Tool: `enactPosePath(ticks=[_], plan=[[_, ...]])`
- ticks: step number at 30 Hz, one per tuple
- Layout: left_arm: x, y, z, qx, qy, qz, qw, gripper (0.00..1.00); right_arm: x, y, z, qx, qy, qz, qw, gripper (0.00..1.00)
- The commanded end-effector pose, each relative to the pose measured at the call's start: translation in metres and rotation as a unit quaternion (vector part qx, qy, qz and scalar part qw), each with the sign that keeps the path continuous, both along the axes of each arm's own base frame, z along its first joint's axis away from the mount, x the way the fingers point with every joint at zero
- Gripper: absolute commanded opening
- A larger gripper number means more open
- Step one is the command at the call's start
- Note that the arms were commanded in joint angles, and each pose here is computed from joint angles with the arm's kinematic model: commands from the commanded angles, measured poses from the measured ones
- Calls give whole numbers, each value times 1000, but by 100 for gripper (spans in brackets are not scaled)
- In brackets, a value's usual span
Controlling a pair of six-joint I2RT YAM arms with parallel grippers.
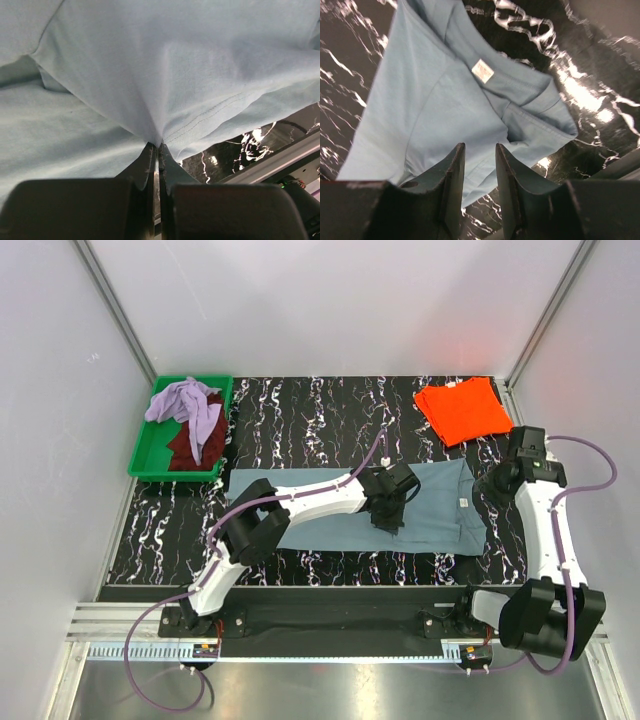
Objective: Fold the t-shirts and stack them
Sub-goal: Fold the tshirt
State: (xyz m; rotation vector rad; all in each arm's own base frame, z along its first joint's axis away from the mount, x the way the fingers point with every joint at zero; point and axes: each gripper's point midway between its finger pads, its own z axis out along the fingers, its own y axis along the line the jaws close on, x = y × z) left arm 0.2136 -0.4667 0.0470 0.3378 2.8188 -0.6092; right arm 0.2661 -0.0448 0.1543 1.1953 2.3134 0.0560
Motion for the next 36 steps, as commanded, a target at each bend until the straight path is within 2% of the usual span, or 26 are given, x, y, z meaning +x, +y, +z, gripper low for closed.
enactPosePath(ticks=[1,6,14,24,29,33,34,36], plan=[[3,-6,36,-34,-13,-7,999,0,0,18,-31,43,32,40,998,38],[3,-1,40,-27,-14,-15,999,0,-9,42,-73,116,84,54,988,38],[1,1,42,-30,-10,-21,999,0,-24,50,-101,140,110,51,983,41],[1,10,38,-22,-5,-18,1000,1,-21,43,-113,122,111,37,986,40],[3,15,38,-13,-7,-15,1000,5,-22,41,-115,116,112,35,986,32],[6,18,45,-4,-17,-12,1000,11,-22,36,-107,102,110,35,988,34],[7,20,47,-2,-19,-11,1000,18,-21,34,-103,96,106,35,989,35],[8,23,49,-1,-24,-9,1000,24,-23,30,-97,83,105,33,991,36]])
